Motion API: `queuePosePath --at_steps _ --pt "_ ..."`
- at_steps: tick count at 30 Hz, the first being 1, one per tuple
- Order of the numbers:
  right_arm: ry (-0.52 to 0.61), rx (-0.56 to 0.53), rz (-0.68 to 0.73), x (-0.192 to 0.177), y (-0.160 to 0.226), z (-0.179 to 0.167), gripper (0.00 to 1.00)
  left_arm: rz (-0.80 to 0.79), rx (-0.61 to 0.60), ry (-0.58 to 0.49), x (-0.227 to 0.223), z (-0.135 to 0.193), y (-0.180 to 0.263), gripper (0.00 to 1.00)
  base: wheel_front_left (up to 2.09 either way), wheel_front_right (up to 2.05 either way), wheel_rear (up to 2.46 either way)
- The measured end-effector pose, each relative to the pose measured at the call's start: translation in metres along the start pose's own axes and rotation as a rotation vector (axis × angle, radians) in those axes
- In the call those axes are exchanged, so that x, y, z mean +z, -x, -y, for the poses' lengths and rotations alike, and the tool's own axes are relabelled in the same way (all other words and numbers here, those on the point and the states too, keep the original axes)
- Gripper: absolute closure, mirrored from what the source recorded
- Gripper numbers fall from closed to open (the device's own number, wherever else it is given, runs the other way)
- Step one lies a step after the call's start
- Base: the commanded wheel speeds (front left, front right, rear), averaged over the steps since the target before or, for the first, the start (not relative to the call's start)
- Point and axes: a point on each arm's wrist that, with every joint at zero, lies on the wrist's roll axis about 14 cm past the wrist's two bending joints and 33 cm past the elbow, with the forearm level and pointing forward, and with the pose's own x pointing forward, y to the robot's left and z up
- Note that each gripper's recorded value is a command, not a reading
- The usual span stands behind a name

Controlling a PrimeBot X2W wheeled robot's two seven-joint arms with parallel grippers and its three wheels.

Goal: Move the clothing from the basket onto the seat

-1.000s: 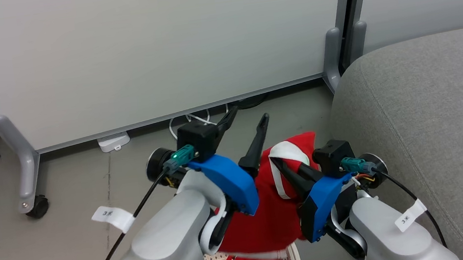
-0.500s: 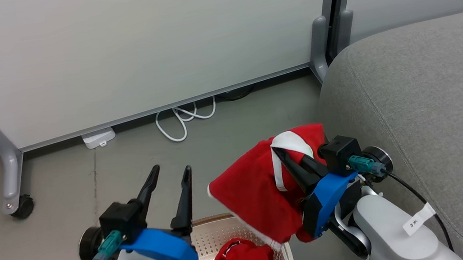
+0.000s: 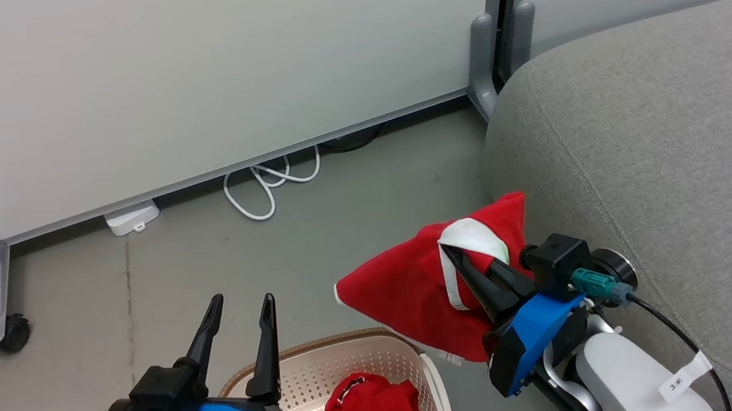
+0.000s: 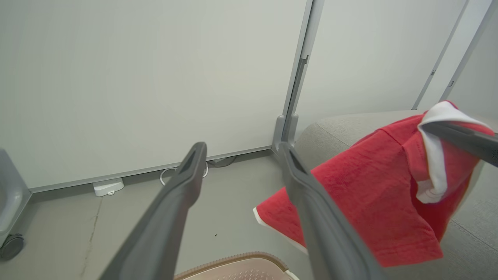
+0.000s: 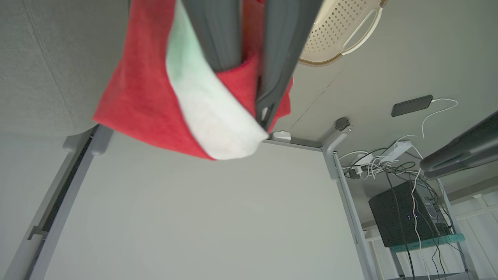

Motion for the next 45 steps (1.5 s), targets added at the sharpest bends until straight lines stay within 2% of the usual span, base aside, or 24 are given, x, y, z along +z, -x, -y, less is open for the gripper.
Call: queuePosePath --at_steps 9,32,45 --pt "-0.02 -0.068 0.035 0.011 0.018 0.018 1.0 0.009 -0.084 -0.023 0.0 0.02 -0.017 0.0 0.0 0.0 0.0" --pt "-0.047 -0.477 0.042 0.006 0.126 0.114 1.0 -0.025 -0.508 -0.014 -0.025 0.15 -0.077 0.0 0.0 0.0 0.0" --pt "-0.054 -0.525 0.028 0.0 0.134 0.125 1.0 -0.051 -0.549 -0.002 -0.037 0.157 -0.085 0.0 0.0 0.0 0.0"
